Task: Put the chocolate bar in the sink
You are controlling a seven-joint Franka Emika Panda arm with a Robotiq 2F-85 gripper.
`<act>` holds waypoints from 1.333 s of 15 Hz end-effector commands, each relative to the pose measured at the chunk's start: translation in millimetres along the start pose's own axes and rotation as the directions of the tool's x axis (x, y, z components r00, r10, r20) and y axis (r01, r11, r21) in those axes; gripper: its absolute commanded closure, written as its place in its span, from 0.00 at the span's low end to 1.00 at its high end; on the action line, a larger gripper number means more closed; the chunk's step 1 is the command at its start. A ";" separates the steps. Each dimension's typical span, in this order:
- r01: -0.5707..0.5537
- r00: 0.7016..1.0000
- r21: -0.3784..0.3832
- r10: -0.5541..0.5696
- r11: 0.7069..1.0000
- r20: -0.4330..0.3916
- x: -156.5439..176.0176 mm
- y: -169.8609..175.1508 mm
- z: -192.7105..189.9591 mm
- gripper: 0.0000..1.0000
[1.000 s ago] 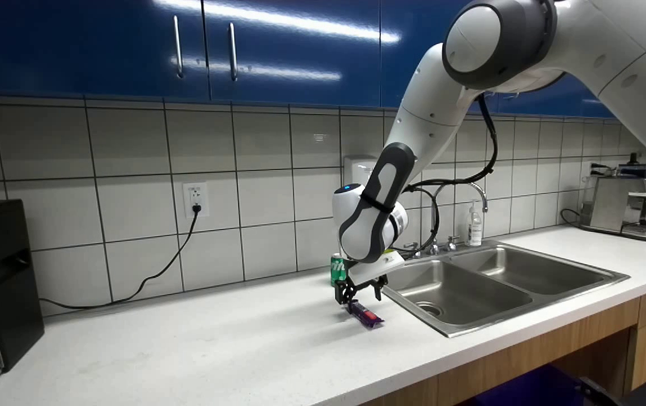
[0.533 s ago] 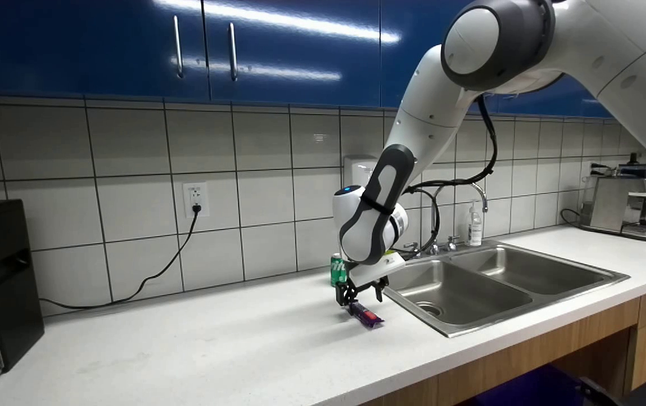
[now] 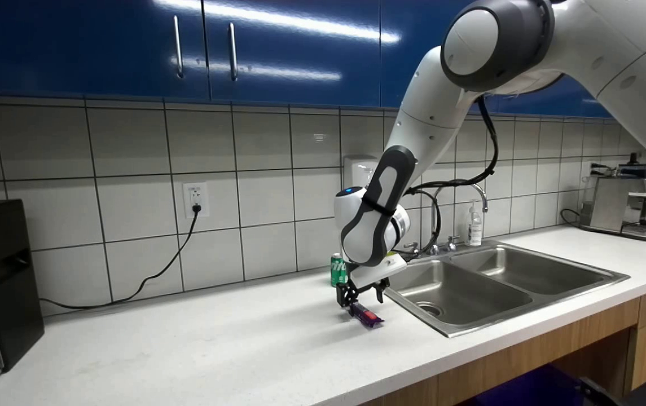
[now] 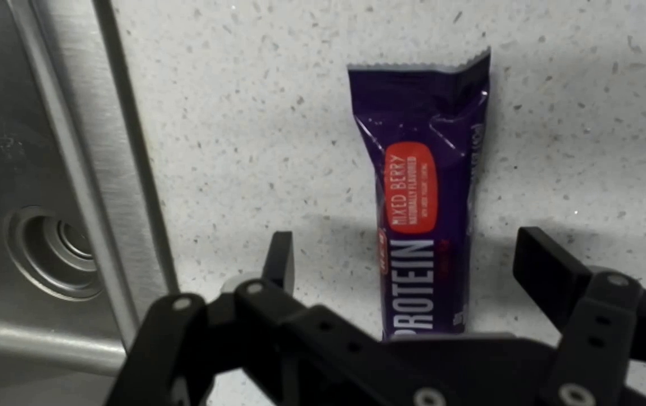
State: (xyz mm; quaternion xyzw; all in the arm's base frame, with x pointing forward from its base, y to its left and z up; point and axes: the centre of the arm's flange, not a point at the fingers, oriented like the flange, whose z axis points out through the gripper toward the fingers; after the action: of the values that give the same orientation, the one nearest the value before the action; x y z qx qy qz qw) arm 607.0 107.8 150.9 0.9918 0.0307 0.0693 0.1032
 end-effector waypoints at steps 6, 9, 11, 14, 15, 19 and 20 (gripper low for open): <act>-0.001 1.000 0.037 0.001 0.999 -0.001 -9.2 -1.8 10.2 0.00; -0.012 1.000 0.050 0.012 0.999 -0.003 -9.9 -1.5 13.8 0.26; -0.019 1.000 0.062 0.019 0.998 -0.009 -9.6 -4.0 13.3 0.41; -0.028 1.000 0.079 0.029 0.996 -0.007 -10.4 -7.5 14.6 0.66; -0.031 0.999 0.082 0.032 0.996 -0.007 -10.7 -7.6 15.5 0.73; -0.046 0.999 0.086 0.046 0.995 -0.009 -9.4 -6.4 13.0 0.81; -0.046 0.999 0.082 0.047 0.996 -0.009 -8.6 -6.6 12.5 0.81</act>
State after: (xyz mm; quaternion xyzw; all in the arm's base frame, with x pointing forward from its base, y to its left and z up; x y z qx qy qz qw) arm 601.0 116.2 138.4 0.9951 0.0057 0.0747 0.0652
